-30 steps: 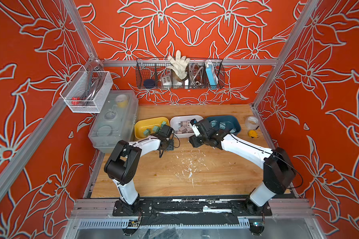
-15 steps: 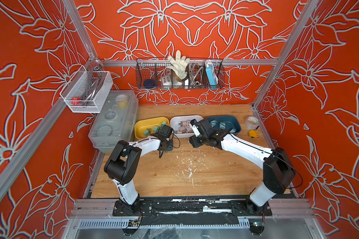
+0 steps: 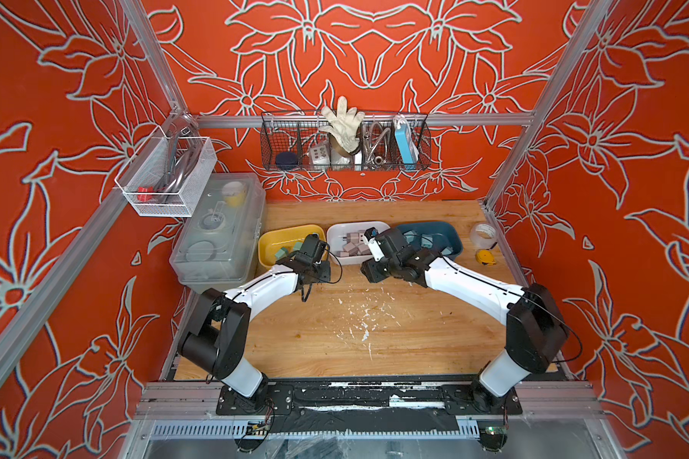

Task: Place the plugs by color into the storage box
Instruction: Pick up the plug from the center of the board, then place the plug in the storage box, then reset both arms

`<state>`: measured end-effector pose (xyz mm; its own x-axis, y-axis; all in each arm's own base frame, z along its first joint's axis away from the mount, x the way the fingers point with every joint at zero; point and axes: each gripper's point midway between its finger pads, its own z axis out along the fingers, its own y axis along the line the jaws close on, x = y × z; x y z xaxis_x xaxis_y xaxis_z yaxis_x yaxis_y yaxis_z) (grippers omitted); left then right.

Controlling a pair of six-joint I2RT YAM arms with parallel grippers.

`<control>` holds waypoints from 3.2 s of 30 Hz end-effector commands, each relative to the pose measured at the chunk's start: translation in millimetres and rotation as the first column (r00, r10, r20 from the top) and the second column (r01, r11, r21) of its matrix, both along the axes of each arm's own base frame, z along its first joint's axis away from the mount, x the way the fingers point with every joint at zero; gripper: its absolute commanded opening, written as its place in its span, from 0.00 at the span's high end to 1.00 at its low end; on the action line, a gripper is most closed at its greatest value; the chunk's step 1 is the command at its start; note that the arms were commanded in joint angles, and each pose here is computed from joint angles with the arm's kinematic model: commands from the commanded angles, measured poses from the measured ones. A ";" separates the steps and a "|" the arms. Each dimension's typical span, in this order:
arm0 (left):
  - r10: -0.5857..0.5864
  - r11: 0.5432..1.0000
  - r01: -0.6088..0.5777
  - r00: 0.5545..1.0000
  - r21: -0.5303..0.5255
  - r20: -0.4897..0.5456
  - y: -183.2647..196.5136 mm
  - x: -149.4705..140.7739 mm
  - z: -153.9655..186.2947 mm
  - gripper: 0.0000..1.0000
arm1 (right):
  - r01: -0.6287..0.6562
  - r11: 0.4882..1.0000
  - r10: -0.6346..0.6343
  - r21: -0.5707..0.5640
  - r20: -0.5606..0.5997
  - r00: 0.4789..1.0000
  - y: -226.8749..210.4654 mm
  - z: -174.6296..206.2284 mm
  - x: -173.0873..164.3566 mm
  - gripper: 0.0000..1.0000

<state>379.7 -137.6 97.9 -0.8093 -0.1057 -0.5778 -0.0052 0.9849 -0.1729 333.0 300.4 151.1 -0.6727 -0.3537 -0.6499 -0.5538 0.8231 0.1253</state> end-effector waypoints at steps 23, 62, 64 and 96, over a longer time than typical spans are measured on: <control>0.313 0.946 -0.321 0.939 0.036 0.142 112.3 118.7 42.9 0.27 | -0.003 1.000 0.002 0.023 0.034 0.999 -6.0 25.0 -4.6 0.39; 0.036 0.957 -0.165 0.884 0.239 0.467 138.5 -5.2 -1.2 0.25 | 0.456 0.867 -0.309 -0.201 0.502 0.808 -261.2 -53.2 51.8 0.32; 0.030 0.961 -0.157 0.876 0.228 0.481 137.5 -7.7 -0.2 0.25 | 0.429 0.888 -0.308 -0.166 0.478 0.823 -261.1 -53.2 51.9 0.32; 0.090 0.972 -0.187 0.855 0.141 0.510 150.6 -13.0 -12.6 0.01 | 0.490 0.869 -0.454 0.066 0.496 0.740 -296.3 -58.1 39.8 0.01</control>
